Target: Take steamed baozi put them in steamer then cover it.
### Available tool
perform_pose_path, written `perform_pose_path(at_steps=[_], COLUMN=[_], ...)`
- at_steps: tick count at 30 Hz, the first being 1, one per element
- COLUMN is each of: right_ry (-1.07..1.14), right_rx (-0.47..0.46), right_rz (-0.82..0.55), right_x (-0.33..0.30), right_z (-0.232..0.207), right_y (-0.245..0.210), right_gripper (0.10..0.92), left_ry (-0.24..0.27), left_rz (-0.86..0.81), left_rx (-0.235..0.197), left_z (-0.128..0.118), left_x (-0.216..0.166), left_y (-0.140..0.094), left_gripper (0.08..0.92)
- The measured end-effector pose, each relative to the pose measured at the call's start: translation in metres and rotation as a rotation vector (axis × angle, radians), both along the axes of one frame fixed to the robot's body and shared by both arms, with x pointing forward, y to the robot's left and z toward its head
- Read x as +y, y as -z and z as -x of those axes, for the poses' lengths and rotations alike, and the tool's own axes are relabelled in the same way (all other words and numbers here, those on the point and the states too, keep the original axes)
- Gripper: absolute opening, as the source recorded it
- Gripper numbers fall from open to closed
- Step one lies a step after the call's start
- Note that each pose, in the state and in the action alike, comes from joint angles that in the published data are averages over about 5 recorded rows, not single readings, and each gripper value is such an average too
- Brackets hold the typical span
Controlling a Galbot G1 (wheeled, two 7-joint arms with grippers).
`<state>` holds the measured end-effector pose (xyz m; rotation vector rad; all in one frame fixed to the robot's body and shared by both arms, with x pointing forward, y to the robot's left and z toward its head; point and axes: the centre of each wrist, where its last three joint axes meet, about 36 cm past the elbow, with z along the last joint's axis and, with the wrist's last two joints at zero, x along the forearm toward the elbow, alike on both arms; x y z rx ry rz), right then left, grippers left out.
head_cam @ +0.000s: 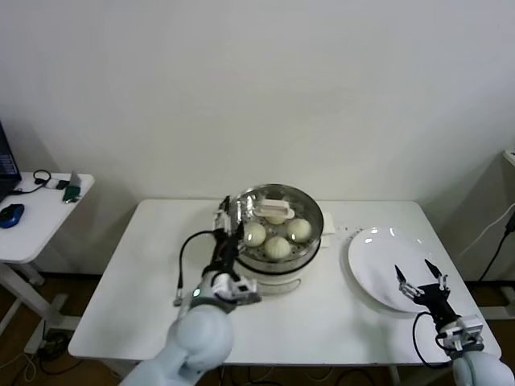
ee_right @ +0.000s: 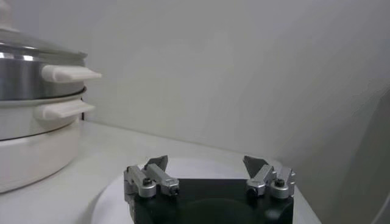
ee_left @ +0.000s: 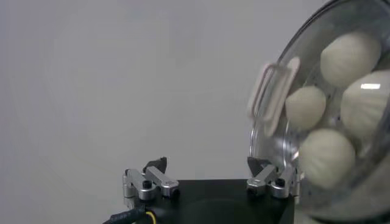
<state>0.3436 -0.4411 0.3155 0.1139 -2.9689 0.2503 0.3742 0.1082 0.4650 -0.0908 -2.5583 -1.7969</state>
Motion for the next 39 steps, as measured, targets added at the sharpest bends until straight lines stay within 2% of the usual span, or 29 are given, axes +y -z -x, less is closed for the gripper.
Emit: perform_pose_path(at_steps=[7, 11, 15, 20, 25, 31, 39], right_ry=[-0.004, -0.013, -0.021, -0.031, -0.049, -0.067, -0.078], right_rx=[-0.013, -0.016, -0.016, -0.017, -0.017, -0.021, -0.025], right_rz=[-0.016, -0.028, -0.039, -0.049, -0.057, -0.072, -0.089], right_x=[-0.001, 0.0, 0.002, 0.004, 0.008, 0.014, 0.019], right_z=[0.006, 0.011, 0.016, 0.02, 0.024, 0.026, 0.025], right_y=[-0.008, -0.009, -0.01, -0.012, -0.012, -0.011, -0.009], right_gripper=[0.823, 0.823, 0.823, 0.823, 0.823, 0.823, 0.823], left_ry=[-0.18, -0.23, -0.212, -0.171, -0.17, -0.173, -0.17], left_rz=[0.193, 0.337, 0.512, 0.731, 0.891, 1.001, 1.059], left_rx=[0.076, 0.119, 0.118, 0.071, 0.038, 0.013, -0.023], left_z=[0.026, 0.038, 0.049, 0.062, 0.074, 0.086, 0.095], left_x=[0.056, 0.087, 0.113, 0.138, 0.152, 0.158, 0.161], left_y=[0.011, 0.022, 0.039, 0.065, 0.094, 0.119, 0.136], left_gripper=[0.823, 0.823, 0.823, 0.823, 0.823, 0.823, 0.823])
